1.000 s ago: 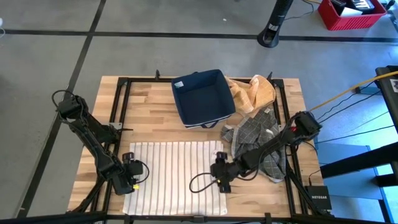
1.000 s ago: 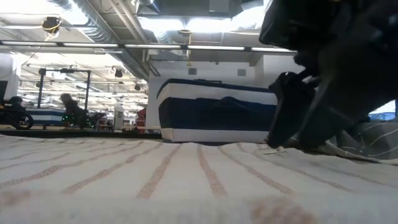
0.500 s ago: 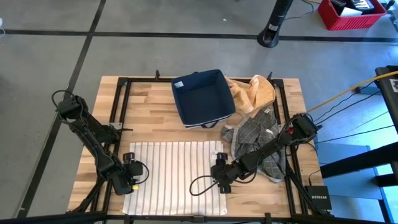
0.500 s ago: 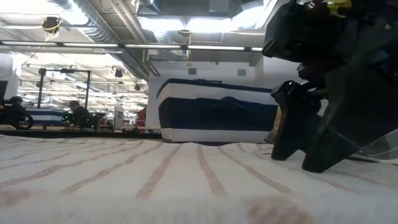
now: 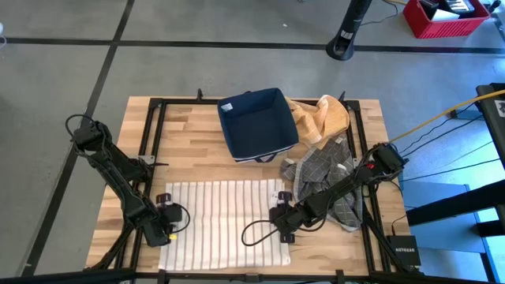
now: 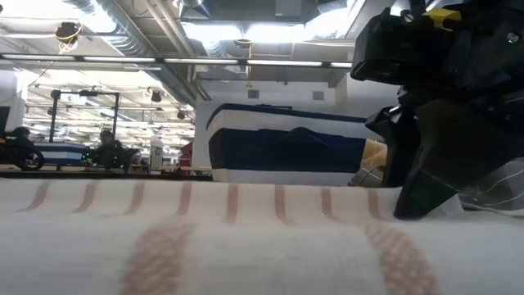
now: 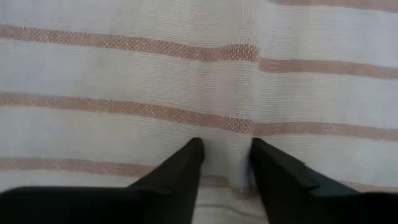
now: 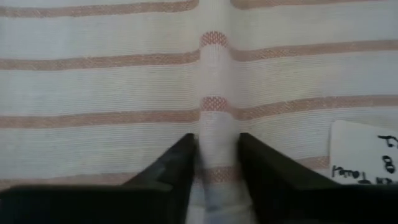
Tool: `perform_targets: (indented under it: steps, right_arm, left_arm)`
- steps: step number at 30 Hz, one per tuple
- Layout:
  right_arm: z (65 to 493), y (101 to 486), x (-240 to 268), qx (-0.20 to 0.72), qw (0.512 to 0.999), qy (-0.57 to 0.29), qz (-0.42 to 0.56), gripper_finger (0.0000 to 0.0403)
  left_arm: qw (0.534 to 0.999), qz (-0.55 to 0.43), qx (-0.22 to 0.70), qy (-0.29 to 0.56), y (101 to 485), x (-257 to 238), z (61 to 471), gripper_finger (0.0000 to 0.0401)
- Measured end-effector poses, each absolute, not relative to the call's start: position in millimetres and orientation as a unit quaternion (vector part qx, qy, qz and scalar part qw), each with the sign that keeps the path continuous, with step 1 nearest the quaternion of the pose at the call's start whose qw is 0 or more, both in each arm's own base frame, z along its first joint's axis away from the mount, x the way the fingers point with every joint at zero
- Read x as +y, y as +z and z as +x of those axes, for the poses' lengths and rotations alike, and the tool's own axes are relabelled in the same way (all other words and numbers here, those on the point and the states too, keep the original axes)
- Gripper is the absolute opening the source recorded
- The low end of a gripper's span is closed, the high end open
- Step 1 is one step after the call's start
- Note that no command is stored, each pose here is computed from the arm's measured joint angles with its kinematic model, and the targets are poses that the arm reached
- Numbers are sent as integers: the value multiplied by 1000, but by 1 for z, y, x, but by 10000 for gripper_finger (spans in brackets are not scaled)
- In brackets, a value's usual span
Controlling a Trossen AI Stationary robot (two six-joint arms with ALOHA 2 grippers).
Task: Fold towel
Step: Fold the white towel
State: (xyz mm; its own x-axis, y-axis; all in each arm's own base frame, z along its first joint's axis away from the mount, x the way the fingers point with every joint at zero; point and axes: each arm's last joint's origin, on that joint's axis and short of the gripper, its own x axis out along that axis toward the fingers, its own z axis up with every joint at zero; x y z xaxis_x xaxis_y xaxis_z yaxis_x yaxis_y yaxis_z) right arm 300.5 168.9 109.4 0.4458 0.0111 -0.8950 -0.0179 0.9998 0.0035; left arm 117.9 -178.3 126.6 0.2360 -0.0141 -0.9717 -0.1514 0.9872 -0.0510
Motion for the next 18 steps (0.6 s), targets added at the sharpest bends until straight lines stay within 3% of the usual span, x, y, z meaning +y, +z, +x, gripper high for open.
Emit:
perform_targets:
  steps: [7,18]
  right_arm:
    - [300,109,168,527,850,3,-6,14]
    - [297,119,169,507,861,-17,-42,6]
  left_arm:
    - [785,-56,616,24,127,-180,118,14]
    - [794,-8,603,78,137,-177,120,2]
